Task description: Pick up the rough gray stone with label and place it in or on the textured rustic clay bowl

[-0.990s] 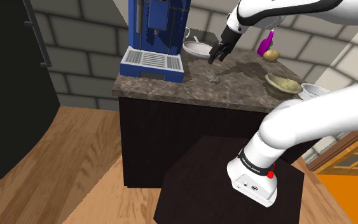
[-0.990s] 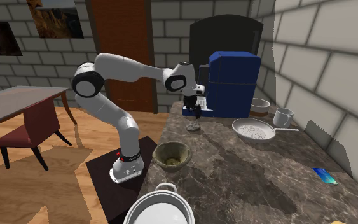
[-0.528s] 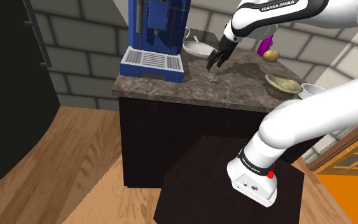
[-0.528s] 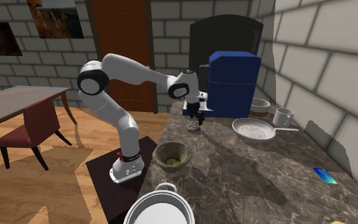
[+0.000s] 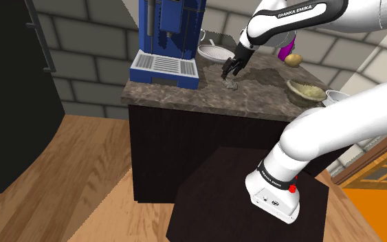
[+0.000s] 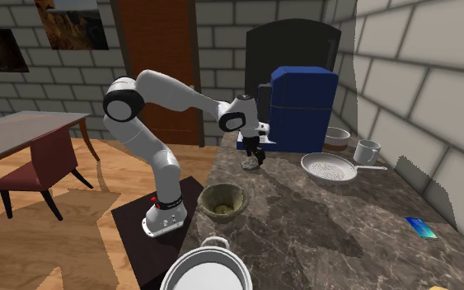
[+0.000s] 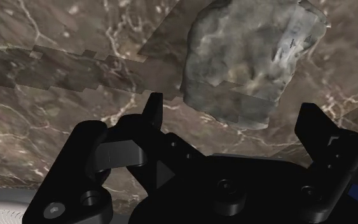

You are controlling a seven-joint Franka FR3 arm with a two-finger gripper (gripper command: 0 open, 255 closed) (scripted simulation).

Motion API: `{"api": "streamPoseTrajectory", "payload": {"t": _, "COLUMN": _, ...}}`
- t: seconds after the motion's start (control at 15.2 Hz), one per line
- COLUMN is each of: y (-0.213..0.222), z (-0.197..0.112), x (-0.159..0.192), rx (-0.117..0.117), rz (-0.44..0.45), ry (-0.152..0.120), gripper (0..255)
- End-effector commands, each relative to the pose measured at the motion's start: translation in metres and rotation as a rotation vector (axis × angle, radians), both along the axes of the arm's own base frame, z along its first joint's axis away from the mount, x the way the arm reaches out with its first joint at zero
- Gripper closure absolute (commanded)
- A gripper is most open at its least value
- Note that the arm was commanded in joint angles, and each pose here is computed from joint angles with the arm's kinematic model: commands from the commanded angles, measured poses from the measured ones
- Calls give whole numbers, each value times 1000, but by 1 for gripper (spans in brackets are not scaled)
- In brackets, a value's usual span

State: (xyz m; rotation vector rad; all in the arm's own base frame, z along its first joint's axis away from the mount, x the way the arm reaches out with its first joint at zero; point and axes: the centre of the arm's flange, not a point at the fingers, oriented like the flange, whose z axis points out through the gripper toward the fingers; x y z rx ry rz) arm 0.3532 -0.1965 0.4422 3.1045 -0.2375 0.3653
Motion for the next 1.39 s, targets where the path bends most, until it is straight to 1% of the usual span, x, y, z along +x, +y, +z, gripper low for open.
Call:
{"api": "streamPoseTrajectory", "payload": {"t": 0.0, "y": 0, "z": 0, "x": 0, "rx": 0, "rz": 0, "ry": 0, "gripper": 0}}
{"api": "streamPoseTrajectory", "payload": {"t": 0.07, "y": 0, "z": 0, "x": 0, "rx": 0, "rz": 0, "ry": 0, "gripper": 0}}
{"api": "streamPoseTrajectory", "payload": {"t": 0.13, "y": 0, "z": 0, "x": 0, "rx": 0, "rz": 0, "ry": 0, "gripper": 255}}
{"api": "streamPoseTrajectory", "payload": {"t": 0.73, "y": 0, "z": 0, "x": 0, "rx": 0, "rz": 0, "ry": 0, "gripper": 255}}
{"api": "streamPoseTrajectory", "payload": {"t": 1.32, "y": 0, "z": 47, "x": 0, "rx": 0, "rz": 0, "ry": 0, "gripper": 255}}
